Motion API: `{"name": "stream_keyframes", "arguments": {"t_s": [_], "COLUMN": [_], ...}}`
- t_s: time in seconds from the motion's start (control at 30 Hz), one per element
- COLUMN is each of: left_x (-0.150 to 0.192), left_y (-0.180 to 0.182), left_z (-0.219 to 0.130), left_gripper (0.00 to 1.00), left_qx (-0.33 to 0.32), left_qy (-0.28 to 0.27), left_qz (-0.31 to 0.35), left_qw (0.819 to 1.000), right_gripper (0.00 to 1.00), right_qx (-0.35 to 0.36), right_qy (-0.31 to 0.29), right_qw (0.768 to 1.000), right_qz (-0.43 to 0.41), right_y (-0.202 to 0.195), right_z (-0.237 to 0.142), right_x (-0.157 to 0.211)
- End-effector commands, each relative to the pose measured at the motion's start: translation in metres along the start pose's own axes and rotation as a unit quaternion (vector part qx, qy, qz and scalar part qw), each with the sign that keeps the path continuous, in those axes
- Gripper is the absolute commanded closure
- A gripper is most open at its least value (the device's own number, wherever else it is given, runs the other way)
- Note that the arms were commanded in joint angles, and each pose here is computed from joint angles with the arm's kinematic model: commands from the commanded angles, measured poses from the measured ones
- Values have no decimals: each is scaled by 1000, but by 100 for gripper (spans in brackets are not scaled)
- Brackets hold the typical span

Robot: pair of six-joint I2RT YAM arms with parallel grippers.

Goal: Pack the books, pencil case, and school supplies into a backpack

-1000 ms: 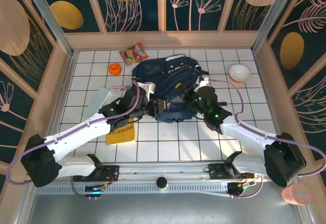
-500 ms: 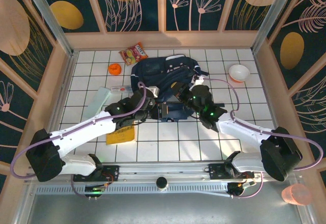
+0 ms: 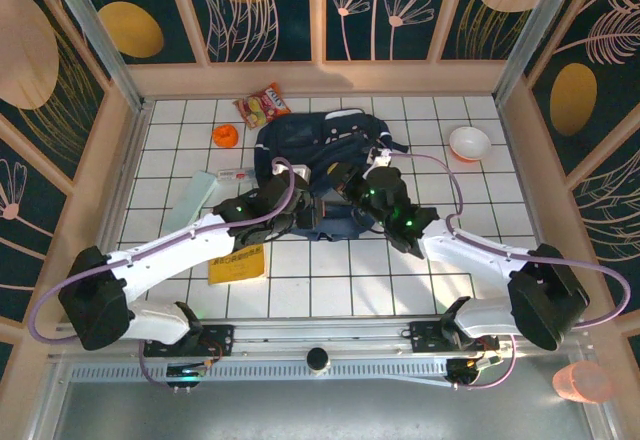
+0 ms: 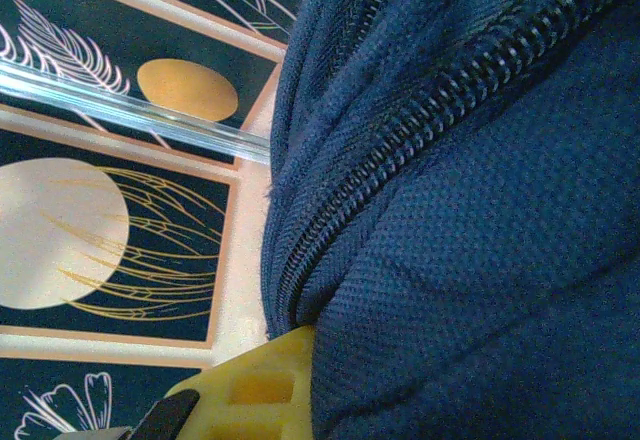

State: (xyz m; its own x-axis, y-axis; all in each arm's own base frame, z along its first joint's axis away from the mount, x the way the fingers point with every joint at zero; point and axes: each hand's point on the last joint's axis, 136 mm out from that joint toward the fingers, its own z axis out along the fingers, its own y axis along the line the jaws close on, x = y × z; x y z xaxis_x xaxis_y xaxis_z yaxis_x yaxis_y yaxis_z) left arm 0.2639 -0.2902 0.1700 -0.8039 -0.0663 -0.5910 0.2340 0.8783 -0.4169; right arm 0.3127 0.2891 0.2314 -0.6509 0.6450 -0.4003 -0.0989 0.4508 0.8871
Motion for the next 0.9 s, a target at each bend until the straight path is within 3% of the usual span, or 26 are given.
{"name": "stream_keyframes", "arguments": {"t_s": [0.0, 0.23, 0.47, 0.63, 0.87], "left_x": [-5, -5, -3, -2, -4], "left_y": [11, 19, 13, 2, -18], "left_z": [5, 10, 4, -3, -7], "left_gripper": [69, 80, 100, 100, 100], "left_qx": [-36, -56, -27, 36, 149], "left_qy": [-14, -21, -18, -5, 43], "left_qz": [12, 11, -13, -29, -80], "left_qw": [999, 998, 999, 999, 985], "right_gripper": [100, 100, 100, 100, 100], "right_qx": [-68, -67, -45, -29, -38], "right_qy": [-33, -24, -33, -21, -4], "right_qw": [997, 997, 998, 998, 995], "right_qz": [-10, -8, -19, -51, -94], "right_y": [52, 52, 39, 25, 13], "right_z": [-4, 0, 0, -3, -14], "right_x": [-18, -10, -10, -3, 5]}}
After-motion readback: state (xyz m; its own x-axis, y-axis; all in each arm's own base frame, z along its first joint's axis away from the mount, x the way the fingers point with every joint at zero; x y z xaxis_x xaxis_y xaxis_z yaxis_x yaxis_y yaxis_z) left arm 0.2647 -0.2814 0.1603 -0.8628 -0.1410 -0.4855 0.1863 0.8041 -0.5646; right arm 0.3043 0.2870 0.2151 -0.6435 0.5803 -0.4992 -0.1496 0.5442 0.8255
